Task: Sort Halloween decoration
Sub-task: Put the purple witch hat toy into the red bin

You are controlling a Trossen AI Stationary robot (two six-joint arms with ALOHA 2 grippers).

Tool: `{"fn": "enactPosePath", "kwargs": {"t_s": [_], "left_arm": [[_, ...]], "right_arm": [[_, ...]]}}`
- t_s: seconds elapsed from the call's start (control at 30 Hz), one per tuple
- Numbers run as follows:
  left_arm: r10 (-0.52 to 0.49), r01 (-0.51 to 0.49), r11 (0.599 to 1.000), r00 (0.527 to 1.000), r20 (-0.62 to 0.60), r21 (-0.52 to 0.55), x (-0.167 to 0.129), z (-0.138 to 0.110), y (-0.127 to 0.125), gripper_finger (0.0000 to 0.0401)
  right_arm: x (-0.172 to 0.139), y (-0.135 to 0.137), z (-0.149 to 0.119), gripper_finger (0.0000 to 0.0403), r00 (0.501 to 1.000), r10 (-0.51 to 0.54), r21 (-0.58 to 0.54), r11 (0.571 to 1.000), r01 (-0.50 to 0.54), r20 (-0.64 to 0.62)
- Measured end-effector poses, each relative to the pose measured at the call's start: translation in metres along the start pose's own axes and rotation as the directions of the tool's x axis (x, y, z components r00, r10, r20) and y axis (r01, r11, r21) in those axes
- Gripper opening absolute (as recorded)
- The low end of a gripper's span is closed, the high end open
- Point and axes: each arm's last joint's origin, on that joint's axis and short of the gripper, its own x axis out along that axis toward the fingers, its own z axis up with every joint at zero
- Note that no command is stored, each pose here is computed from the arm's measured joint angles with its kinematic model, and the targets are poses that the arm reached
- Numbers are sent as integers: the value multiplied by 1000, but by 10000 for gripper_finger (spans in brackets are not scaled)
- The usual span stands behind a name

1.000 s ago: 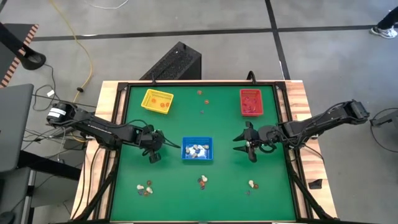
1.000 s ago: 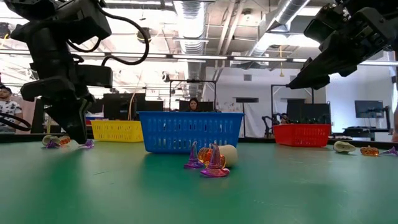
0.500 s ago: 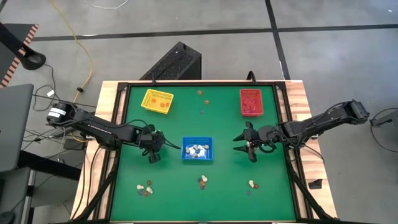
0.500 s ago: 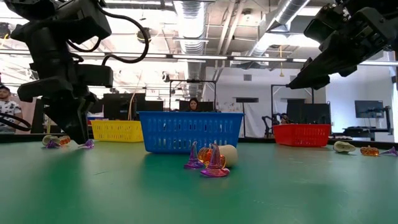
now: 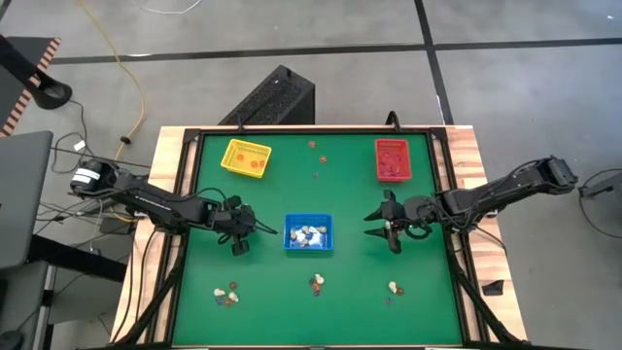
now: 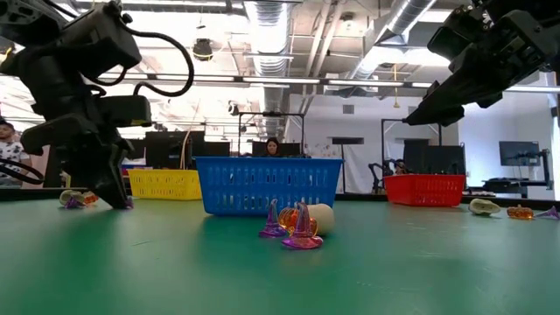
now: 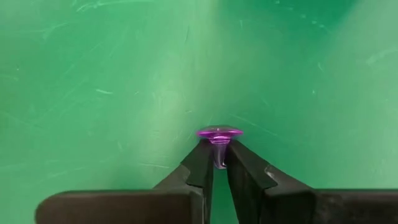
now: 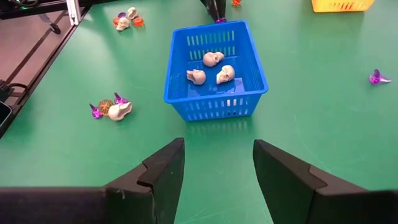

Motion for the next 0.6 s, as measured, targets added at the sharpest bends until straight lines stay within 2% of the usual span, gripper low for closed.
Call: {"fn": "enactPosePath", "kwargs": {"t_s": [0.2, 0.33, 0.5, 0.6], "left_arm": [[-2, 2, 1000, 1000, 1, 26, 0, 0, 0, 7], [-17, 15, 999, 999, 50, 33, 0, 4, -2, 3], [-36, 25, 995, 993, 112, 94, -4, 19, -7, 1], [-67, 43, 990, 981, 182, 135, -12, 37, -13, 2]], "right_arm": [[0, 0, 1, 221, 1000, 1, 1, 1000, -1, 5], [0, 1, 2, 221, 1000, 5, 3, 1000, -5, 21], [0, 1, 2, 221, 1000, 7, 3, 1000, -7, 23], [0, 1, 2, 221, 1000, 12, 3, 1000, -12, 22]]}}
